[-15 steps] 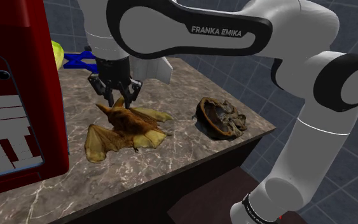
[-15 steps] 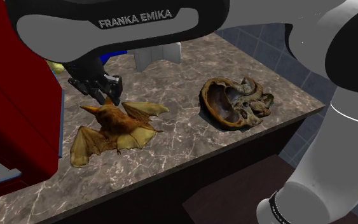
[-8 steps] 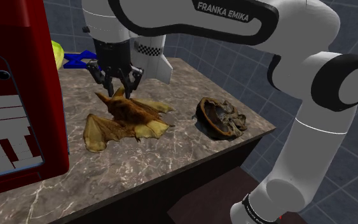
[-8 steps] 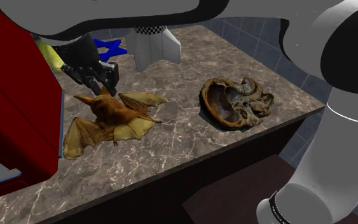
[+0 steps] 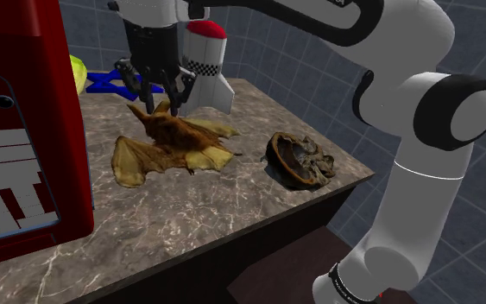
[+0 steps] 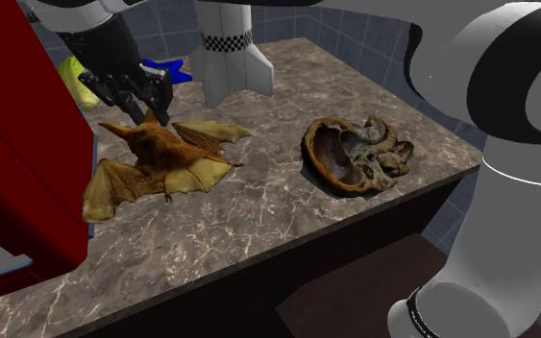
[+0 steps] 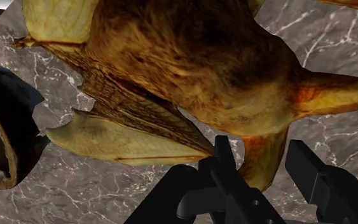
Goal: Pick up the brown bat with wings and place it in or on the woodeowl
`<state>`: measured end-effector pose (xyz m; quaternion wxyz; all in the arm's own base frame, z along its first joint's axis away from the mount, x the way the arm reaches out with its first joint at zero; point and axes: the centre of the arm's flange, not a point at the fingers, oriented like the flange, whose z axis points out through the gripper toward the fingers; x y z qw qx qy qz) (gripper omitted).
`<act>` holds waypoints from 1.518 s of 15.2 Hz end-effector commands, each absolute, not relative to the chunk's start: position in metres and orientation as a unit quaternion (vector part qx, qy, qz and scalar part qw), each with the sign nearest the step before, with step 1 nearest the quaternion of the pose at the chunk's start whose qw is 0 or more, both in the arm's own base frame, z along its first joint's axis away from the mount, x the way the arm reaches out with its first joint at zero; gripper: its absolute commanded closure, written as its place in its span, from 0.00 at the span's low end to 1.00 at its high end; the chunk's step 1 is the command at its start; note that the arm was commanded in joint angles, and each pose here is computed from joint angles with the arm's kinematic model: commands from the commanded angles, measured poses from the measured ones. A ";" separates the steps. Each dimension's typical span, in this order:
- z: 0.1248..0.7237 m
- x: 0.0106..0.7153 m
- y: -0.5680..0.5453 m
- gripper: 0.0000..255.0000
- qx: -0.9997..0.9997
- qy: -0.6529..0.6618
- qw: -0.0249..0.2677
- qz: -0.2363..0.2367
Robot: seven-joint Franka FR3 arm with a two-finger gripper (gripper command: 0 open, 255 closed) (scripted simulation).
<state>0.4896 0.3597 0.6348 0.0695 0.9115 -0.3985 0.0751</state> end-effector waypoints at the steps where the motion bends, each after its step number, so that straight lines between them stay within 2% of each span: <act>1: 0.646 0.489 0.359 1.00 0.911 -0.399 0.070 0.075; 8: 0.683 0.489 0.359 1.00 0.911 -0.399 0.070 0.075; 23: 0.694 0.419 0.174 1.00 0.911 -0.399 0.070 0.075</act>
